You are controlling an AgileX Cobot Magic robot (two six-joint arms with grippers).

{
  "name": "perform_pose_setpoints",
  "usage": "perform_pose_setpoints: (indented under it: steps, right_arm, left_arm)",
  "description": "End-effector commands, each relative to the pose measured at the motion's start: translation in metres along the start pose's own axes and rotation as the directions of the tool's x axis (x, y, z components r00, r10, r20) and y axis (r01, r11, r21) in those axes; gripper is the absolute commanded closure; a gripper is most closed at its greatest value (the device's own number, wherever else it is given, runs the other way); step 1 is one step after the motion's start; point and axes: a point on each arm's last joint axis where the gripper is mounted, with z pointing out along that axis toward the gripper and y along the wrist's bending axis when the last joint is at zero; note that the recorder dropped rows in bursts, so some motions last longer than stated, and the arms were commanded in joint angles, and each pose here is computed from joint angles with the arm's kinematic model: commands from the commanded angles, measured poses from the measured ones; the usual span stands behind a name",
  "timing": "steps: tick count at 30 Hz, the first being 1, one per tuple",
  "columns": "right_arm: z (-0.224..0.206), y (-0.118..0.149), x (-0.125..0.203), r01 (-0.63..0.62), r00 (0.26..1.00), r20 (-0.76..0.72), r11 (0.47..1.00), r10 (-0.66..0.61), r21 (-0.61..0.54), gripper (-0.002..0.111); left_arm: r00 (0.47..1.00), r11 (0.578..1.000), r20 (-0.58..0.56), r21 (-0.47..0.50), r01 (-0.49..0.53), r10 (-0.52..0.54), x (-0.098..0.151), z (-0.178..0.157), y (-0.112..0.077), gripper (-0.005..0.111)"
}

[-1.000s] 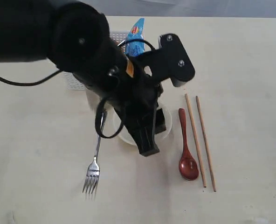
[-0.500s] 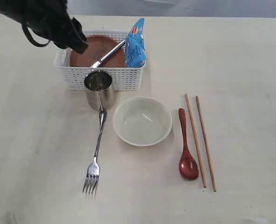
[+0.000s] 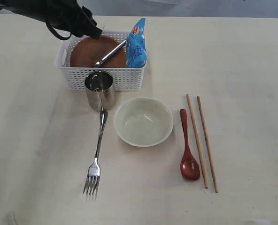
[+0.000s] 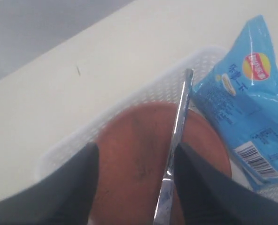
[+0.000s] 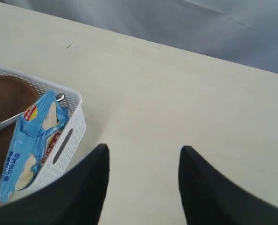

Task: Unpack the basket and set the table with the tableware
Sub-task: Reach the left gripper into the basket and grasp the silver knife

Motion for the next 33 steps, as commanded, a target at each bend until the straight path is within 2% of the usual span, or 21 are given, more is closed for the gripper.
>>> perform_pose_setpoints:
  steps: [1,4,8,13,21,33]
  right_arm:
    - [0.000,-0.001,-0.002,0.026,1.000,0.009,1.000,-0.026,0.008,0.063]
    - [0.000,-0.001,-0.002,0.026,1.000,0.009,1.000,-0.026,0.008,0.063]
    - [0.000,-0.001,-0.001,0.026,1.000,0.007,1.000,-0.026,0.007,0.063]
    - [0.000,-0.001,-0.001,0.028,1.000,0.003,1.000,-0.028,0.007,0.063]
    - [0.000,-0.001,-0.001,0.032,0.999,0.007,0.999,-0.033,0.007,0.063]
    - [0.000,-0.001,-0.001,0.032,0.999,0.007,0.999,-0.033,0.007,0.063]
  left_arm:
    - [0.997,0.998,-0.083,0.059,0.010,-0.005,-0.004,0.032,-0.006,0.059]
    - [0.983,0.993,-0.183,0.118,0.018,0.004,-0.008,0.053,-0.007,0.059]
    - [0.979,0.990,-0.204,0.139,0.019,0.010,-0.017,0.074,-0.005,0.059]
    - [0.963,0.982,-0.270,0.185,0.034,0.017,-0.016,0.088,-0.007,0.059]
    - [0.951,0.975,-0.300,0.224,-0.002,0.071,-0.011,0.091,-0.010,0.059]
    - [0.954,0.976,-0.283,0.214,-0.035,0.096,-0.001,0.110,-0.010,0.059]
